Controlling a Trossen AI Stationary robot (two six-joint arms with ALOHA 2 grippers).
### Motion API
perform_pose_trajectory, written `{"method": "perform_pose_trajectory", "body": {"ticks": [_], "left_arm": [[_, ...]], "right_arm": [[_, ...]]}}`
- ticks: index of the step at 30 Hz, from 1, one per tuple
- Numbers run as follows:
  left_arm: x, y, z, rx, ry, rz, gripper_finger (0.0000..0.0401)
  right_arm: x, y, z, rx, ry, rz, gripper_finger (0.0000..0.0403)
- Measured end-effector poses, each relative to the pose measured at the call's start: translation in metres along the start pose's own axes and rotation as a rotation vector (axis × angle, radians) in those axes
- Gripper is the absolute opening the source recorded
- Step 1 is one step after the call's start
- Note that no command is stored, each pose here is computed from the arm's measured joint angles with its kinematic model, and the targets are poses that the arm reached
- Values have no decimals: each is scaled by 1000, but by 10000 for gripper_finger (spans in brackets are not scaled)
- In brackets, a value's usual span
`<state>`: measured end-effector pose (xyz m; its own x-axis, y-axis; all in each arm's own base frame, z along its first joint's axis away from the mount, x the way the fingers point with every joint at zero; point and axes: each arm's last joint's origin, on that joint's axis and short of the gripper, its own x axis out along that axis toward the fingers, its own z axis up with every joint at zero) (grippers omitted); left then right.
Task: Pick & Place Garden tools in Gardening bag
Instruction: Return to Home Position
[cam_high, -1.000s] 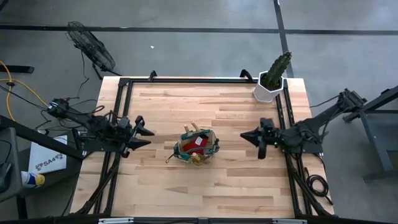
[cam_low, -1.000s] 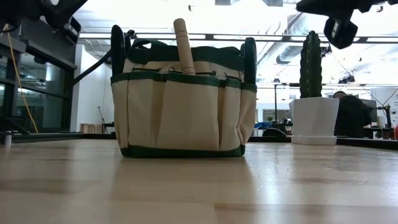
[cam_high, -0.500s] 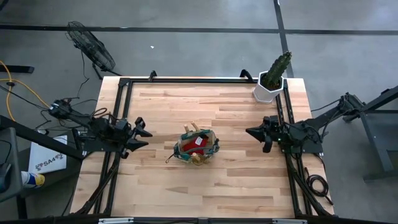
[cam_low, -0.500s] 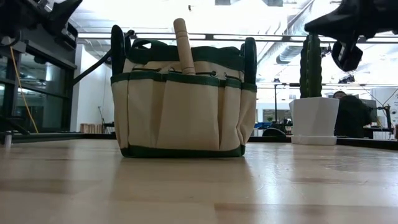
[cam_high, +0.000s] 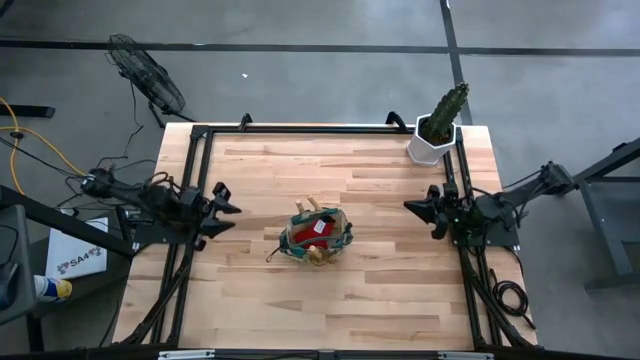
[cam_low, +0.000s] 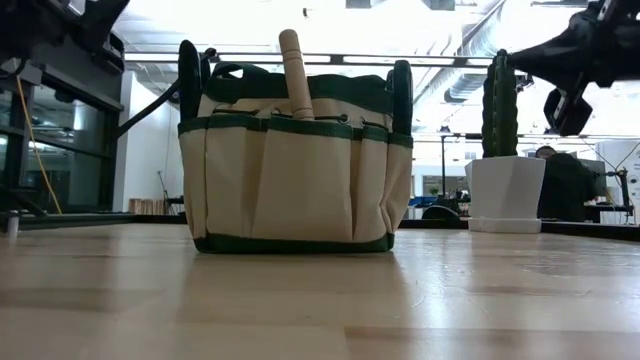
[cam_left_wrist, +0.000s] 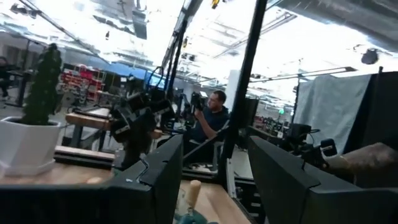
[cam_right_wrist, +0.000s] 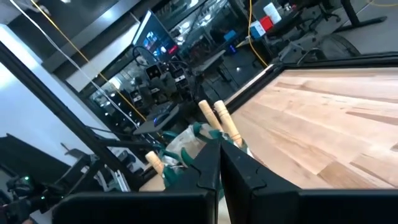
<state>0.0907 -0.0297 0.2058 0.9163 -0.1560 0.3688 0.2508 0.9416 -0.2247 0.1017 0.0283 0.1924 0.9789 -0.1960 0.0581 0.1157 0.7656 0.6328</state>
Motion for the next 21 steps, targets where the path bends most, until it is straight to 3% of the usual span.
{"method": "perform_pose_trajectory", "body": {"ticks": [10, 21], "left_arm": [[-5, 18, -1, -50, 44, 16, 180], [-7, 29, 4, -30, 42, -11, 180]], "right_arm": [[-8, -22, -5, -12, -22, 0, 3], [-2, -31, -1, -227, 1, 1, 3]]}}
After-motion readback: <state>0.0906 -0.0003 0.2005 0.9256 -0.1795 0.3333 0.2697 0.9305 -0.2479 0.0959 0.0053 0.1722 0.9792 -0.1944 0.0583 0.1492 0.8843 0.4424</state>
